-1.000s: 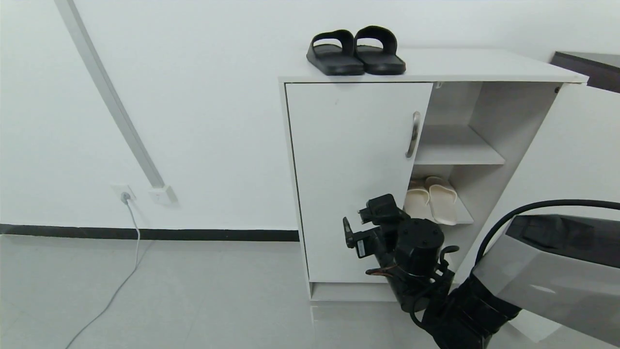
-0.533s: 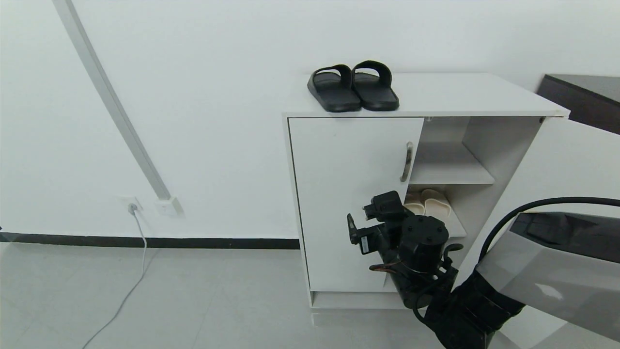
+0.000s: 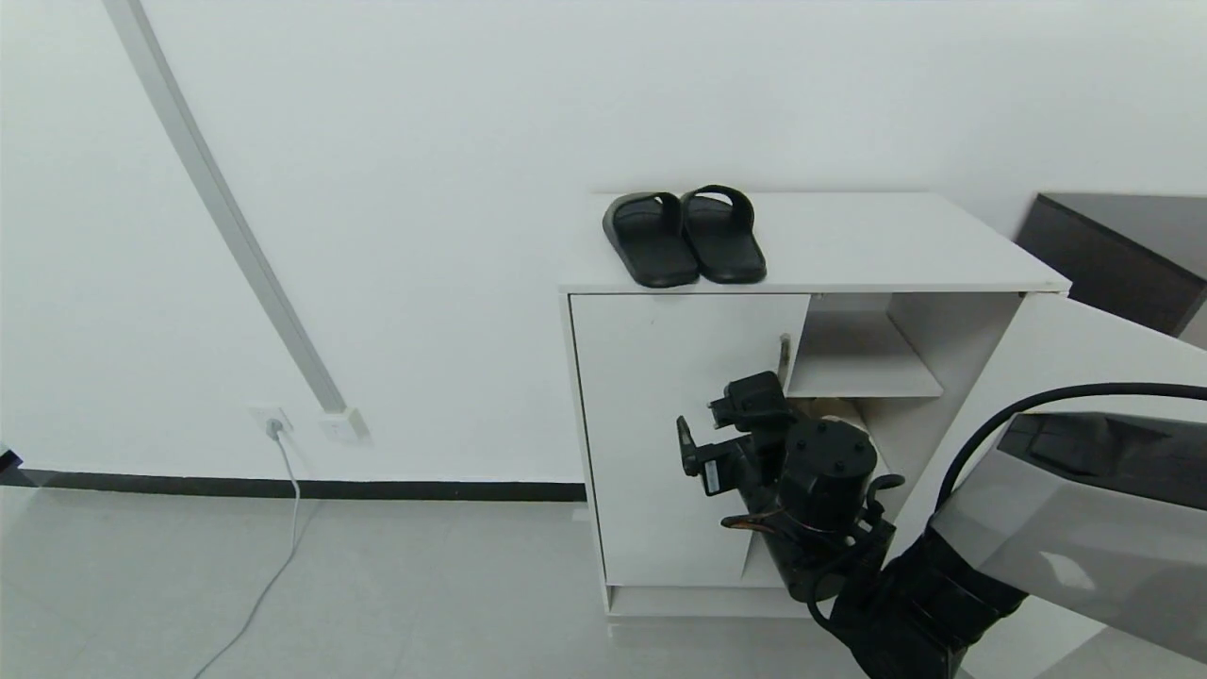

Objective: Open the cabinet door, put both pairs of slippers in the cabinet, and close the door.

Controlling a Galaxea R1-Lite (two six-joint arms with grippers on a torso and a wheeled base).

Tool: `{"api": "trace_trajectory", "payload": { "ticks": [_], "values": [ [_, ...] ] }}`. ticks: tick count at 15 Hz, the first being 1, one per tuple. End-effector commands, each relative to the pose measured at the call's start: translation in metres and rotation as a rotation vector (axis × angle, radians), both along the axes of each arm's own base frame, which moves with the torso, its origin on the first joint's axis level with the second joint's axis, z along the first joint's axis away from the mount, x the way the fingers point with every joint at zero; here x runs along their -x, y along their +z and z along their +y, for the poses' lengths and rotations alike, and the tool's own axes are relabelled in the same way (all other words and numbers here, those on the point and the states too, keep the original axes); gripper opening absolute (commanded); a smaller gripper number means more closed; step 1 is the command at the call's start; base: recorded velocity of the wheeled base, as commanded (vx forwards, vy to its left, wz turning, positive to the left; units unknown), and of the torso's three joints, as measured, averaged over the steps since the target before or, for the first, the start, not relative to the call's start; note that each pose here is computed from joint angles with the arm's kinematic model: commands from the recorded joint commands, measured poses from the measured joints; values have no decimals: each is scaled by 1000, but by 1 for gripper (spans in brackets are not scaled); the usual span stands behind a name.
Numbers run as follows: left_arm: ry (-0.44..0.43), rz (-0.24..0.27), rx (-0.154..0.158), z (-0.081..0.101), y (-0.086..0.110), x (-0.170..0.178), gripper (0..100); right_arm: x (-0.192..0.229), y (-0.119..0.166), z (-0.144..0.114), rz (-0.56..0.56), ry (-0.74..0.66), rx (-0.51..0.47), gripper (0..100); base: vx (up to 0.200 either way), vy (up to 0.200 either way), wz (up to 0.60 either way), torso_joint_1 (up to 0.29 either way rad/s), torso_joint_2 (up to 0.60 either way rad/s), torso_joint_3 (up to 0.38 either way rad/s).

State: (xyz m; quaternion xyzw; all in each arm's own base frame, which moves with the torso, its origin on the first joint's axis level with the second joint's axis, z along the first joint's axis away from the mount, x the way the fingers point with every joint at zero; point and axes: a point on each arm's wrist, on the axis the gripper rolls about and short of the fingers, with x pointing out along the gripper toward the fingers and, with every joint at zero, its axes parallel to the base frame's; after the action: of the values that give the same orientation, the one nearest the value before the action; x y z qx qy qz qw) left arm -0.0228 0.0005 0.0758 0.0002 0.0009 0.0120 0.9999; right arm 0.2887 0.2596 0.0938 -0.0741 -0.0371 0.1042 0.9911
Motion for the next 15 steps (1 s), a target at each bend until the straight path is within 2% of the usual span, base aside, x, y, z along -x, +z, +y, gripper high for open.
{"api": "trace_trajectory", "payload": {
  "ticks": [1, 9, 12, 15],
  "values": [
    [1, 0, 0, 0, 0, 0, 0, 0, 1, 0, -2, 0, -1, 100, 0, 0, 0, 203, -510, -310],
    [-1, 0, 0, 0, 0, 0, 0, -1, 0, -3, -1, -5, 0, 100, 0, 0, 0, 239, -552, -319],
    [2, 0, 0, 0, 0, 0, 0, -1, 4, -3, -38, 41, -27, 100, 0, 0, 0, 85, -188, -103],
    [2, 0, -1, 0, 0, 0, 0, -4, 11, -8, -60, 28, -22, 100, 0, 0, 0, 9, -22, -11]
  ]
}}
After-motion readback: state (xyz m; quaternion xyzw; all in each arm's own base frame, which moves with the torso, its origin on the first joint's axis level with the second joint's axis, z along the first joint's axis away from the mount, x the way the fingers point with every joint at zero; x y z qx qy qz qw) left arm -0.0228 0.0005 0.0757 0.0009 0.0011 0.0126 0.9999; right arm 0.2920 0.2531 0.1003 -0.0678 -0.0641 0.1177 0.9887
